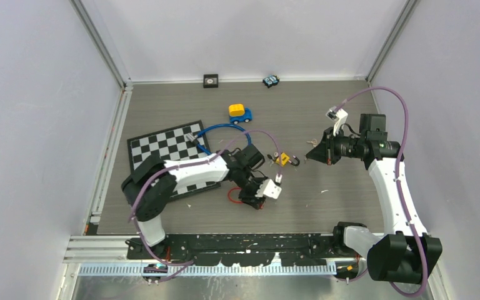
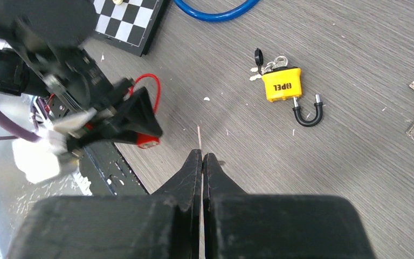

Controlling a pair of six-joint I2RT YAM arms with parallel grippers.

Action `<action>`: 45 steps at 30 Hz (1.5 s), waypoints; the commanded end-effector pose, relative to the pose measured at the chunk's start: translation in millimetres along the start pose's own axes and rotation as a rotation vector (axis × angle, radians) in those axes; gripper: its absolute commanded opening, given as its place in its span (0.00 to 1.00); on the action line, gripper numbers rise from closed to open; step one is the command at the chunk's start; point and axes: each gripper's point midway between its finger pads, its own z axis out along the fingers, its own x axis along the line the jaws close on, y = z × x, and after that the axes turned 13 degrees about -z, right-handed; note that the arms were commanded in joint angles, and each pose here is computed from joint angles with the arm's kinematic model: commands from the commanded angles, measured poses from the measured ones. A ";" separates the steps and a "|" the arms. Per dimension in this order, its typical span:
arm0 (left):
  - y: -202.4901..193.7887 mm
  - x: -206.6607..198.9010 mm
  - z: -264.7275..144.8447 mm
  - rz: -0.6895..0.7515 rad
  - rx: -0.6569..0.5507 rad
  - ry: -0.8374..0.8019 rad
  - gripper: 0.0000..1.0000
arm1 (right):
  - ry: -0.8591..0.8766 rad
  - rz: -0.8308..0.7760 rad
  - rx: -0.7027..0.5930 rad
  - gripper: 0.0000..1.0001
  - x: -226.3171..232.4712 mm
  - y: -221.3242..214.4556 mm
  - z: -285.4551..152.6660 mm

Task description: Unlock with the key

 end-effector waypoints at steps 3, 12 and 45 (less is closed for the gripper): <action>68.2 -53.2 -88.0 0.035 -0.298 -0.197 0.00 | 0.083 -0.133 -0.059 0.01 27.3 18.8 -15.1; 93.9 -71.4 -141.2 -0.015 -0.404 -0.214 0.00 | 0.154 -0.297 -0.029 0.01 56.3 30.3 -16.5; 84.5 -73.7 -169.5 -0.132 -0.543 -0.347 0.00 | 0.251 -1.384 0.251 0.01 185.2 47.2 50.5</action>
